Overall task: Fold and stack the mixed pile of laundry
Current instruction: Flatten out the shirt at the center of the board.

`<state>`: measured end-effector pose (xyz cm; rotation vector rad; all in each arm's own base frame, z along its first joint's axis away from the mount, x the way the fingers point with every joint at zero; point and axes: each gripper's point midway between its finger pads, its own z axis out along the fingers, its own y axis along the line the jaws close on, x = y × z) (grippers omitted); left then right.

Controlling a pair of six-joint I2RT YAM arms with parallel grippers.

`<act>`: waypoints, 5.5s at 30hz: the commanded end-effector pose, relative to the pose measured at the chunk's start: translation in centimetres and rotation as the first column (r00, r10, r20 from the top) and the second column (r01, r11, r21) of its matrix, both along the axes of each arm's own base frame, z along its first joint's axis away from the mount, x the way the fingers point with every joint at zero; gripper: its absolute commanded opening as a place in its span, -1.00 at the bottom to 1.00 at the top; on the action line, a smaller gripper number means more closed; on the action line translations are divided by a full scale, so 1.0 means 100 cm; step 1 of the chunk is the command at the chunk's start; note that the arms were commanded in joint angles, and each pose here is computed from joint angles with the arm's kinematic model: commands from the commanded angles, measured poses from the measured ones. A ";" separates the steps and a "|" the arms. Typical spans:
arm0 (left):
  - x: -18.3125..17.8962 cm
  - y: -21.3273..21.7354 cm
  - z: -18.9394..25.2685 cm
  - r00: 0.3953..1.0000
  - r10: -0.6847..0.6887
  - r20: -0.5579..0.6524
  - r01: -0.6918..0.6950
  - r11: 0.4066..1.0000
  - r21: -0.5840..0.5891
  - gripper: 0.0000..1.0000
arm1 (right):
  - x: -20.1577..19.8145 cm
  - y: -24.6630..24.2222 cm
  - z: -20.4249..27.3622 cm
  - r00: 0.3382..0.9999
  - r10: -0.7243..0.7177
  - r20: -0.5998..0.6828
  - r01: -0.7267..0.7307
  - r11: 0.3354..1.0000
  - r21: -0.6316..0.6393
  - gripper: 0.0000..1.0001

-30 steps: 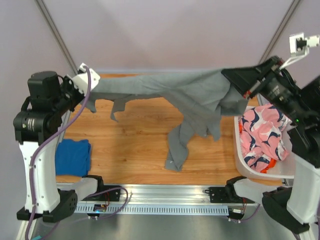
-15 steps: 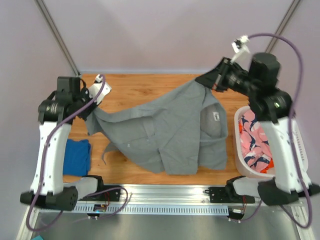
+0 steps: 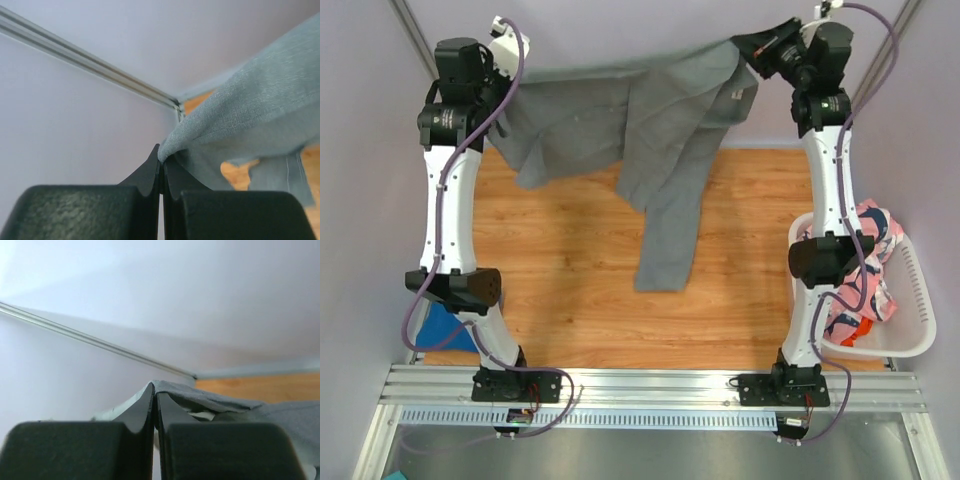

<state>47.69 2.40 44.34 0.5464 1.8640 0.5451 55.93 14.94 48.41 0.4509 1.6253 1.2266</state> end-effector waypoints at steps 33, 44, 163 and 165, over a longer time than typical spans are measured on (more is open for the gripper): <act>-0.217 -0.062 -0.325 0.652 -0.401 -0.644 0.496 0.867 -0.038 -0.55 | -0.232 -0.032 -0.247 0.864 0.021 -0.503 -0.143 0.968 -0.206 -0.99; -0.280 -0.085 -0.362 0.389 -0.493 -0.778 0.518 0.816 -0.258 0.27 | -0.189 -0.029 -0.270 0.828 0.004 -0.561 -0.091 0.988 -0.127 -0.99; -0.220 -0.016 -0.372 0.674 -0.070 -0.735 0.155 0.987 0.048 -0.84 | -0.199 0.034 -0.446 0.802 0.222 -0.555 -0.518 0.721 -0.461 -0.39; -0.220 -0.015 -0.371 0.678 -0.068 -0.732 0.157 0.986 0.054 -0.84 | -0.204 0.034 -0.440 0.805 0.229 -0.548 -0.516 0.725 -0.455 -0.47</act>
